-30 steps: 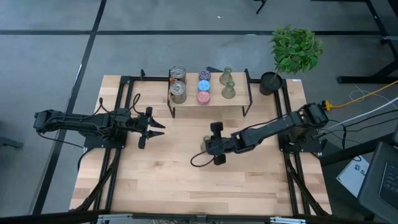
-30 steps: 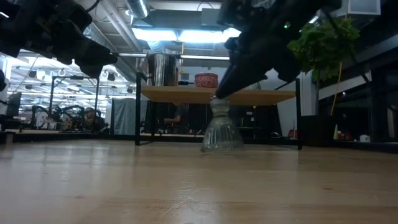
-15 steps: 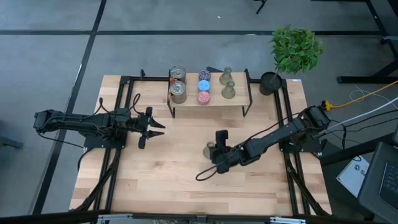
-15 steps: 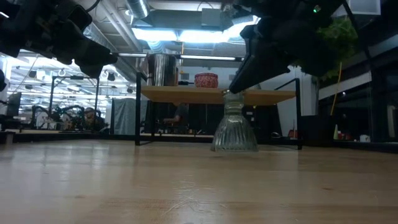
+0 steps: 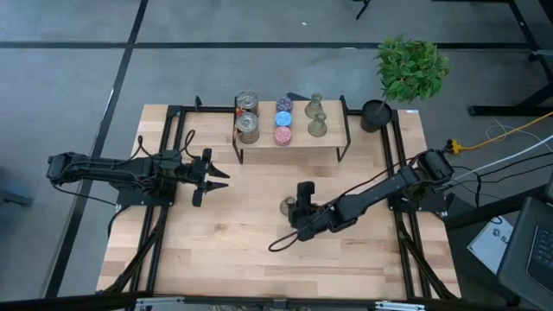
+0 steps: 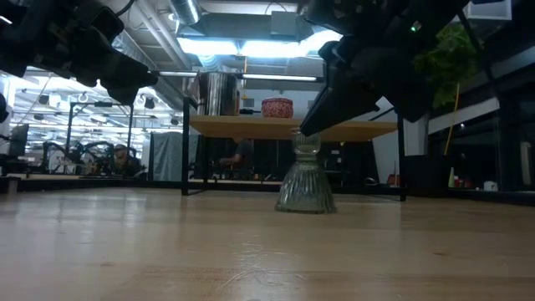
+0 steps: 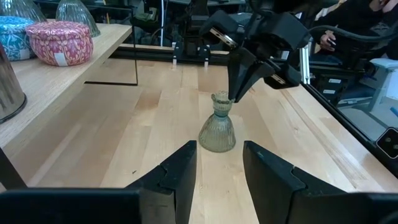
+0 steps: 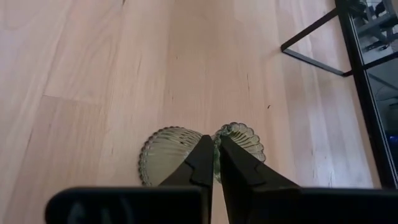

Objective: Pick & Place candle stick holders
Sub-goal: Put the green glass candle holder on the shelf aligned with the other green glass candle holders

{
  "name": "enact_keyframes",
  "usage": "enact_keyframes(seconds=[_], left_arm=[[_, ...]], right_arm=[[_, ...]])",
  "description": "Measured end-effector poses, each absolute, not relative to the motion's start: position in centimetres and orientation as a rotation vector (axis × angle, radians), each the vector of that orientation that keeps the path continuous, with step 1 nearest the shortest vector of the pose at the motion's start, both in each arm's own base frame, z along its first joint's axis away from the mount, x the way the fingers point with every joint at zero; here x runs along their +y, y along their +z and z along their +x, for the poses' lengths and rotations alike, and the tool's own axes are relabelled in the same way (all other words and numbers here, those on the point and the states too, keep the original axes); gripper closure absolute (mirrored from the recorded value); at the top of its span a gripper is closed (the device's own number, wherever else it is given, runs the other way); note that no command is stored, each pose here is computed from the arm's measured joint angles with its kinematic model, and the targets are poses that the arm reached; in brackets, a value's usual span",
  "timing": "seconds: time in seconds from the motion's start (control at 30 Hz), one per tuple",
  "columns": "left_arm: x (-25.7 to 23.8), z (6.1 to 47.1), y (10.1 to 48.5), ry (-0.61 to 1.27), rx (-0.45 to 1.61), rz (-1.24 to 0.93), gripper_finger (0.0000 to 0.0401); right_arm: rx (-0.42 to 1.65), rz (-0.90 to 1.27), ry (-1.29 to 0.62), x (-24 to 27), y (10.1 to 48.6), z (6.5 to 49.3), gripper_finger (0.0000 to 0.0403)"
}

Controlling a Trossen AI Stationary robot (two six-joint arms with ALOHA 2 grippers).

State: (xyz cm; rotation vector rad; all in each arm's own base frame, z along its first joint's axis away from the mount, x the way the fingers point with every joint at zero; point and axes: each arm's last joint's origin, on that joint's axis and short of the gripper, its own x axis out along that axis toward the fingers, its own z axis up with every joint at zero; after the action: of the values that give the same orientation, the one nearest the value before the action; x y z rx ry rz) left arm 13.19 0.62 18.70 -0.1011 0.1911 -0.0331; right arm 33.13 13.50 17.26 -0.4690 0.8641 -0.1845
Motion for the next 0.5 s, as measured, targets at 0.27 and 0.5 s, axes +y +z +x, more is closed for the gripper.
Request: enact_keyframes(seconds=[0.27, 0.5], left_arm=[[0.63, 13.19, 18.70, -0.033, 0.191, -0.101, 0.0274], [0.62, 13.19, 18.70, -0.033, 0.191, -0.101, 0.0274]], right_arm=[[0.871, -0.489, -0.124, 13.60, 17.20, 33.22, 0.0358], [0.869, -0.477, -0.111, 13.66, 17.14, 33.26, 0.0327]])
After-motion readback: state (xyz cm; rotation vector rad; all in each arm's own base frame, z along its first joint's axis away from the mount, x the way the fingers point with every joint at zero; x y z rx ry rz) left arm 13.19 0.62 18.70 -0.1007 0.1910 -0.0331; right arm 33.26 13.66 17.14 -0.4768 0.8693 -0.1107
